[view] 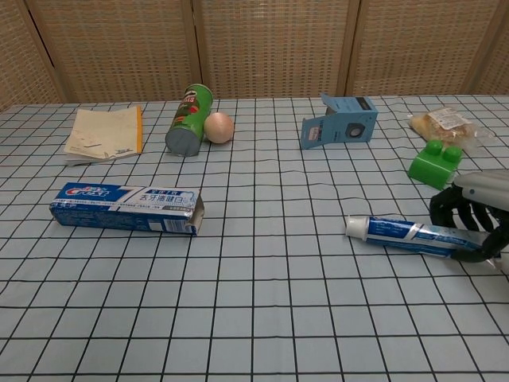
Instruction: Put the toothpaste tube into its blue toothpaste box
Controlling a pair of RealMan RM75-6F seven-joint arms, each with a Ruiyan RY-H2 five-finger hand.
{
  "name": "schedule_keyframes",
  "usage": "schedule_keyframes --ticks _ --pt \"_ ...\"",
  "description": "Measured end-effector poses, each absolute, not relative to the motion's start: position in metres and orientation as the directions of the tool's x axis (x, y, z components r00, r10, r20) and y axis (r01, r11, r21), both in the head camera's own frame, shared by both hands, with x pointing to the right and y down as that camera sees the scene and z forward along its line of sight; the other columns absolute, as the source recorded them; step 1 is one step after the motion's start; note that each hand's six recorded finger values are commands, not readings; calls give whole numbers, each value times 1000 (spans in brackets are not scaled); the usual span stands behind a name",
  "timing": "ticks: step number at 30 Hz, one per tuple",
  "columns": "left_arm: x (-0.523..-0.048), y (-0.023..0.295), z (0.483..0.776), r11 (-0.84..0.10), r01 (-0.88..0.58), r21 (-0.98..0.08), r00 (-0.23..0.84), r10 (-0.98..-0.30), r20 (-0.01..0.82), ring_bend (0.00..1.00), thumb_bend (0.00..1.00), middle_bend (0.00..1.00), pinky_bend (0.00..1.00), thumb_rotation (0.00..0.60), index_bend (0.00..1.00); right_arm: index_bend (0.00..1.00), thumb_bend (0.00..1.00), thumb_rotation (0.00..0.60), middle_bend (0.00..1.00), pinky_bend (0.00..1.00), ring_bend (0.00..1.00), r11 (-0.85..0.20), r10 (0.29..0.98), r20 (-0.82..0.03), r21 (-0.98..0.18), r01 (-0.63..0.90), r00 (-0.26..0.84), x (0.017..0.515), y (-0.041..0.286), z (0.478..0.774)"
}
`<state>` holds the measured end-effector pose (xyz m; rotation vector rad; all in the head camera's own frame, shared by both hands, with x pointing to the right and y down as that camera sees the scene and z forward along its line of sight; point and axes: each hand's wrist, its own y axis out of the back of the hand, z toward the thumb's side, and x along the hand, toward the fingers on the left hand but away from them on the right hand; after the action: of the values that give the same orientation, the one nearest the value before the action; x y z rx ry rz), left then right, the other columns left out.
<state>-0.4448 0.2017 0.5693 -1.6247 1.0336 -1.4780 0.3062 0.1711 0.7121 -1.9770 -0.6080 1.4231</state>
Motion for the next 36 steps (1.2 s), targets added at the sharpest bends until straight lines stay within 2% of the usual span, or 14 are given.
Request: schedule_keyframes --ticks 7,16,21,24,26,36 --pt "-435 191 582 -466 -65 -882 69 -884 462 0 0 0 0 600 0 672 686 600 654 646 647 -685 696 -634 -727 47 337 301 161 687" --pt "-403 162 621 -538 2 -843 167 -831 530 0 0 0 0 600 0 673 693 600 657 651 654 -656 726 -593 -749 92 348 300 144 652" --pt "-375 147 648 -557 24 -830 245 -802 545 0 0 0 1 600 5 673 694 600 657 651 654 -630 738 -575 -775 55 354 303 139 636" --pt "-358 139 669 -576 44 -816 286 -775 563 28 0 0 85 600 45 673 695 600 658 652 655 -623 738 -574 -782 32 354 305 139 628" --pt "-346 134 683 -593 61 -803 308 -754 581 99 0 10 181 600 93 673 694 600 662 655 657 -620 737 -575 -784 17 356 305 139 624" --pt "-303 118 731 -634 137 -761 380 -675 632 234 0 136 302 600 185 673 692 600 663 657 658 -613 725 -578 -790 -31 376 300 147 616"
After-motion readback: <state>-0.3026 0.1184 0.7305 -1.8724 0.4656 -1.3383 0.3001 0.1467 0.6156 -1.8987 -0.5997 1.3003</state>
